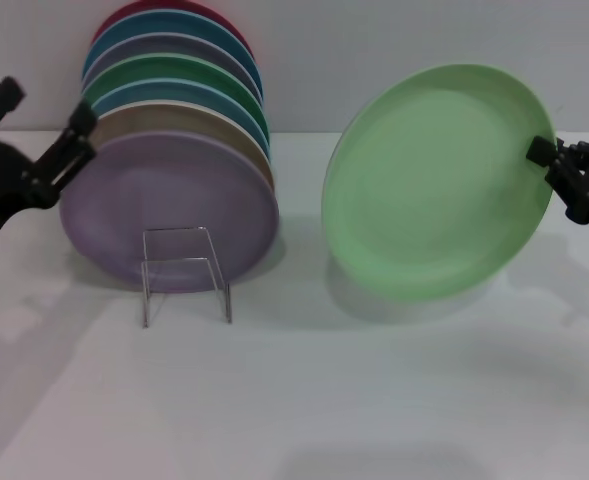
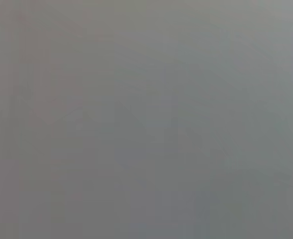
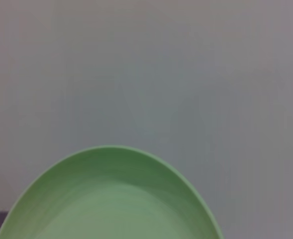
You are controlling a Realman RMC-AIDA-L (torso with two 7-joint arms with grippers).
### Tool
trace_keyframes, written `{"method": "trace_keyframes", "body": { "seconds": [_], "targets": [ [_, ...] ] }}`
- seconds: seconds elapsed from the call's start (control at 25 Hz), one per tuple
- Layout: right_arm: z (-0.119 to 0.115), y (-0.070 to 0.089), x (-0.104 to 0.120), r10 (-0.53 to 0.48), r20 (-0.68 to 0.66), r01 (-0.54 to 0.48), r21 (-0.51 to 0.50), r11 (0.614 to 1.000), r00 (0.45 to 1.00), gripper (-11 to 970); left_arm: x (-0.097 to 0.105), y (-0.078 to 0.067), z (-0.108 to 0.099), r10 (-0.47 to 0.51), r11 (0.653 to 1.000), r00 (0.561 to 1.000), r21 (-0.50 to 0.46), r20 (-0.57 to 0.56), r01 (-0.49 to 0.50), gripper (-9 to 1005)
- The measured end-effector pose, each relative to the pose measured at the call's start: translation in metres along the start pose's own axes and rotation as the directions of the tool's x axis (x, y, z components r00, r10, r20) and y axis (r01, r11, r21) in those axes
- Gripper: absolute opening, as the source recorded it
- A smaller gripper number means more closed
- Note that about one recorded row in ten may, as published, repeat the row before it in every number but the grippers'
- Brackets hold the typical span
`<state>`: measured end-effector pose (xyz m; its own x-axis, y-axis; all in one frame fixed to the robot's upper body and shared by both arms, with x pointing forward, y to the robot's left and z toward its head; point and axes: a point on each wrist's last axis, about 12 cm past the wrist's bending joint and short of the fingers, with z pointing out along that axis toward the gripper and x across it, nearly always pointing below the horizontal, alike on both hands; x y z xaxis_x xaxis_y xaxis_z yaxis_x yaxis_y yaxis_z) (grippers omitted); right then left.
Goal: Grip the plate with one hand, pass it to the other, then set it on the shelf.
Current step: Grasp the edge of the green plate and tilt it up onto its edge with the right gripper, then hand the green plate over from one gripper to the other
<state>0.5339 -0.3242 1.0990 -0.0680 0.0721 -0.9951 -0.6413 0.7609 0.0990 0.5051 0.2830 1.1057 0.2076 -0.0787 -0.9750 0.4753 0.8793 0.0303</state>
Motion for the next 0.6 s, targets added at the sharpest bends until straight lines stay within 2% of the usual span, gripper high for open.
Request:
{"method": "trace_keyframes", "body": {
  "seconds": [0.16,0.36,0.6],
  "targets": [
    [0.004,-0.004,0.000,-0.005,-0.014,0.005,0.026,1.000,1.000,29,-0.022,-0.011,0.012,-0.009,0.997,0.996,0.076,-0.087,0.016,814],
    [0.009,-0.005,0.004,-0.016,-0.030,0.018,0.036,0.999,0.999,28,-0.033,-0.027,0.027,0.037,0.994,0.973,0.107,-0.227,-0.012,814],
    [0.012,-0.004,0.006,-0.033,-0.036,0.034,0.028,0.999,0.999,28,-0.046,-0.052,0.047,0.166,0.983,0.932,0.126,-0.321,-0.131,814]
  ]
}}
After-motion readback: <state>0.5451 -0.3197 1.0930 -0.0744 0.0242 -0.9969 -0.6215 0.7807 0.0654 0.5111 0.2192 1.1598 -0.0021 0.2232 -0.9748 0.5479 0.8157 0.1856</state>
